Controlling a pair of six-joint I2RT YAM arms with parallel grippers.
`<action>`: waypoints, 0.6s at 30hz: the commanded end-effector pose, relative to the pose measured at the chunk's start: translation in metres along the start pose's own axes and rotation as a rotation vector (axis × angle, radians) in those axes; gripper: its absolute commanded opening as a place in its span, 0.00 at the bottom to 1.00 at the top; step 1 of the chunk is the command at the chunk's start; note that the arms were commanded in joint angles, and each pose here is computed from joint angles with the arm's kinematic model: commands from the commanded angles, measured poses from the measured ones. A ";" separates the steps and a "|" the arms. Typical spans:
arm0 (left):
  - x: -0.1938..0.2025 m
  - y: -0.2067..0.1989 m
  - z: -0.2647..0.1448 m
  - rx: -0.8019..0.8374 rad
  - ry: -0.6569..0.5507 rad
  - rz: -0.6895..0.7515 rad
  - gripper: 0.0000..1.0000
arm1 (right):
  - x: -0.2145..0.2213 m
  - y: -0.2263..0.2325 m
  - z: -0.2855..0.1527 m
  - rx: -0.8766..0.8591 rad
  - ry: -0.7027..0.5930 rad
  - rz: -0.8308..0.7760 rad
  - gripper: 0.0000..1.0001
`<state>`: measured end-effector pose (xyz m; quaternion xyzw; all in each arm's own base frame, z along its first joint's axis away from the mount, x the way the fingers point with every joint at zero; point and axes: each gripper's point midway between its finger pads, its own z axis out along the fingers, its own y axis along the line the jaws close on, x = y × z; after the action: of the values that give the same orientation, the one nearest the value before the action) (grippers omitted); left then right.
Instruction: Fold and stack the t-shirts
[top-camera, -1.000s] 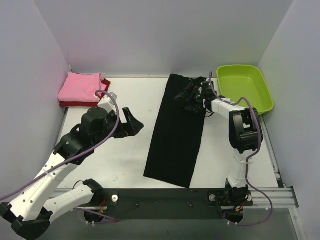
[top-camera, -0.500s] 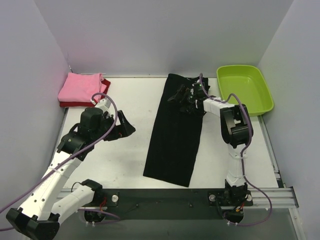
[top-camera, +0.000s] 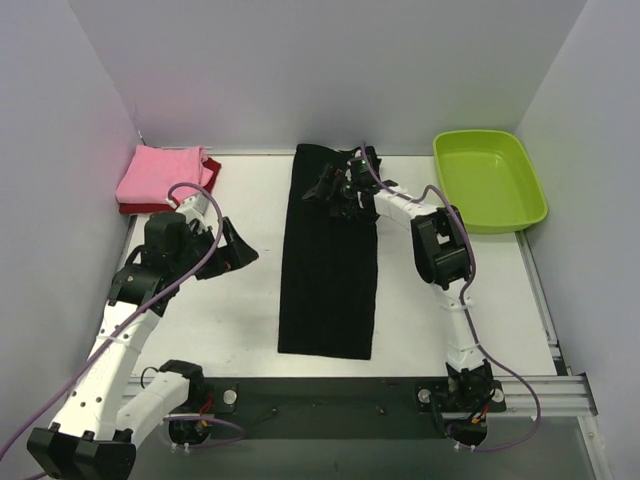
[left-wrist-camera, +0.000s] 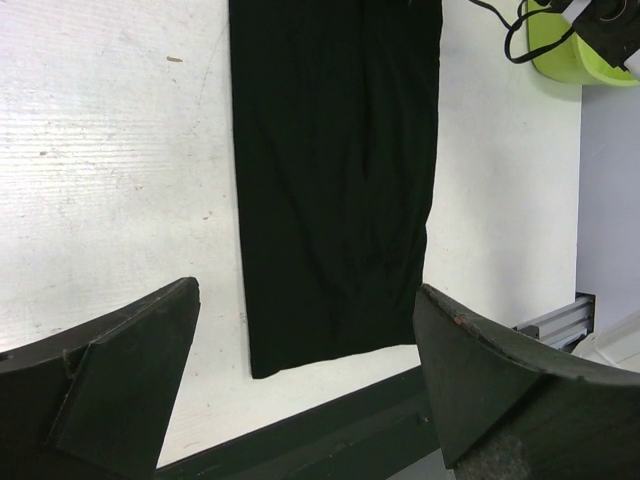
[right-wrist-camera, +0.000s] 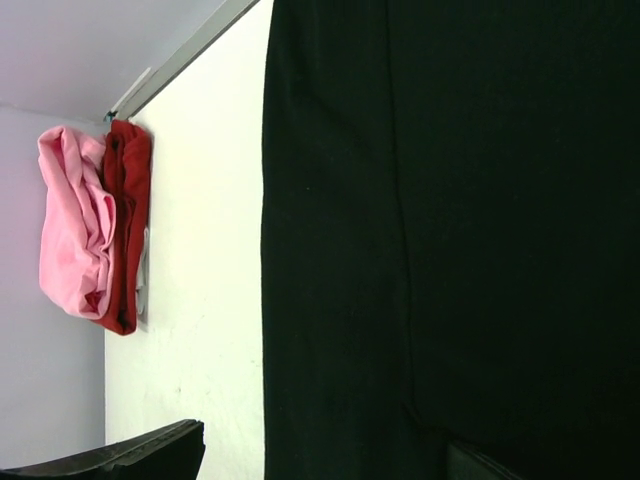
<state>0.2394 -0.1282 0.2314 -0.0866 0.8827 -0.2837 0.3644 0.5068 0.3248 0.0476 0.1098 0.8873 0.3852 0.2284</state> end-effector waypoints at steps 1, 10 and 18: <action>0.000 -0.002 0.001 0.046 0.004 0.018 0.97 | 0.031 -0.003 0.017 0.050 0.087 -0.016 1.00; 0.012 0.009 0.012 0.040 0.024 -0.020 0.97 | 0.020 0.022 0.006 0.017 0.057 -0.054 1.00; 0.007 0.014 0.023 0.016 0.016 -0.014 0.97 | -0.054 0.090 -0.125 0.063 -0.229 -0.292 1.00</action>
<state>0.2340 -0.1281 0.1964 -0.0933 0.8949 -0.2894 0.3268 0.4941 0.3271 0.0728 0.0762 0.9037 0.3449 0.2421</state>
